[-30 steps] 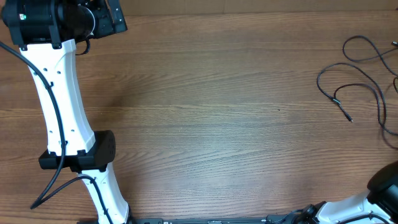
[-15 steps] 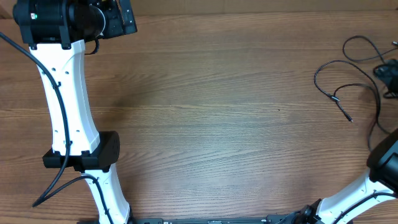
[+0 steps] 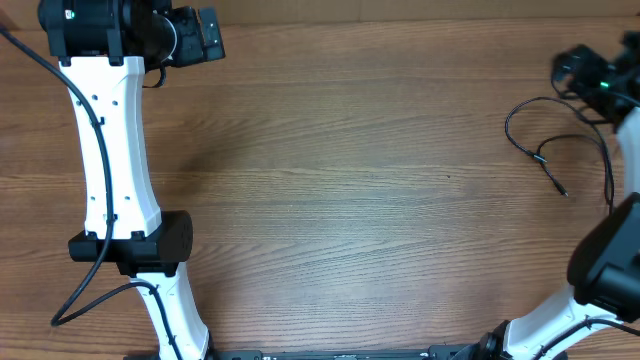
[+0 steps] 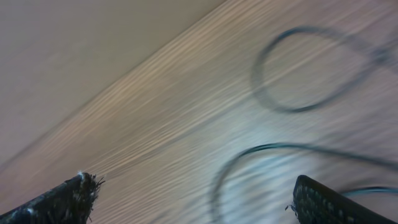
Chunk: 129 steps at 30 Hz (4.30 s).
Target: Untangle cables
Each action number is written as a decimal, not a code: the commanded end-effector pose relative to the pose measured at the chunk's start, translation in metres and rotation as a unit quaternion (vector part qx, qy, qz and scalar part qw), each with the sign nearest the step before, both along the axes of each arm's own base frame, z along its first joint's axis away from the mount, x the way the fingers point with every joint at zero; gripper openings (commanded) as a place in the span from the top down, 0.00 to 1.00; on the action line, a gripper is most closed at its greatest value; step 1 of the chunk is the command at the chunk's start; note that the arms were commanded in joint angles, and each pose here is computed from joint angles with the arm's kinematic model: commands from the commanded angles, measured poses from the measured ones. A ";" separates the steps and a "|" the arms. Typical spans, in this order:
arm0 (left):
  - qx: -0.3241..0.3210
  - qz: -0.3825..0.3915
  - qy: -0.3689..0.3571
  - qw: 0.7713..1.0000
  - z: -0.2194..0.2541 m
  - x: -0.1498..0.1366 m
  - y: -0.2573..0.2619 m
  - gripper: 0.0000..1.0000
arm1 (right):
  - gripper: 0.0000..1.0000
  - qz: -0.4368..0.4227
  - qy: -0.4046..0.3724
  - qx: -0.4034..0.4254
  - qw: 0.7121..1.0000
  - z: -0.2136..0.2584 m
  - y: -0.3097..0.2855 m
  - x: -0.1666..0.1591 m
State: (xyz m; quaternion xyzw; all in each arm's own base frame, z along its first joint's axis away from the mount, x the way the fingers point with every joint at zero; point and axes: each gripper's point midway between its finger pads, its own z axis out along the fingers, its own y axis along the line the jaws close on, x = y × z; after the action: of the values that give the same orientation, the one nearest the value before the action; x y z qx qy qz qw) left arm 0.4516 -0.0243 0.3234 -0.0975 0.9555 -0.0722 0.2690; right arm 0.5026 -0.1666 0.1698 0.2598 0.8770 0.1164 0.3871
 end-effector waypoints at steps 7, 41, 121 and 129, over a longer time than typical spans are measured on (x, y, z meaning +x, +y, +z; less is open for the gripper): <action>0.007 -0.015 0.002 1.000 -0.003 0.001 -0.004 0.00 | 0.00 -0.056 0.073 -0.048 0.995 -0.047 0.058 0.020; 0.004 -0.017 0.023 1.000 -0.008 -0.008 -0.004 0.00 | 0.96 -0.199 0.271 0.007 0.942 -0.207 0.043 -0.025; 0.012 -0.036 -0.025 0.999 0.004 0.011 -0.016 0.00 | 0.00 0.310 -0.502 -0.297 0.751 0.456 0.254 -0.041; 0.012 -0.036 -0.012 0.999 0.001 0.006 -0.015 0.00 | 0.00 0.376 -0.350 -0.284 0.810 0.366 0.245 -0.067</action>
State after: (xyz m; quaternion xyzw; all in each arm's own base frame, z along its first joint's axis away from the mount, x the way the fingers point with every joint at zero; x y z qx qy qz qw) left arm 0.4567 -0.0376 0.3257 -0.0727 0.9542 -0.0773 0.2796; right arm 0.4528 0.0872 0.5584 -0.2497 0.6863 0.1053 0.6749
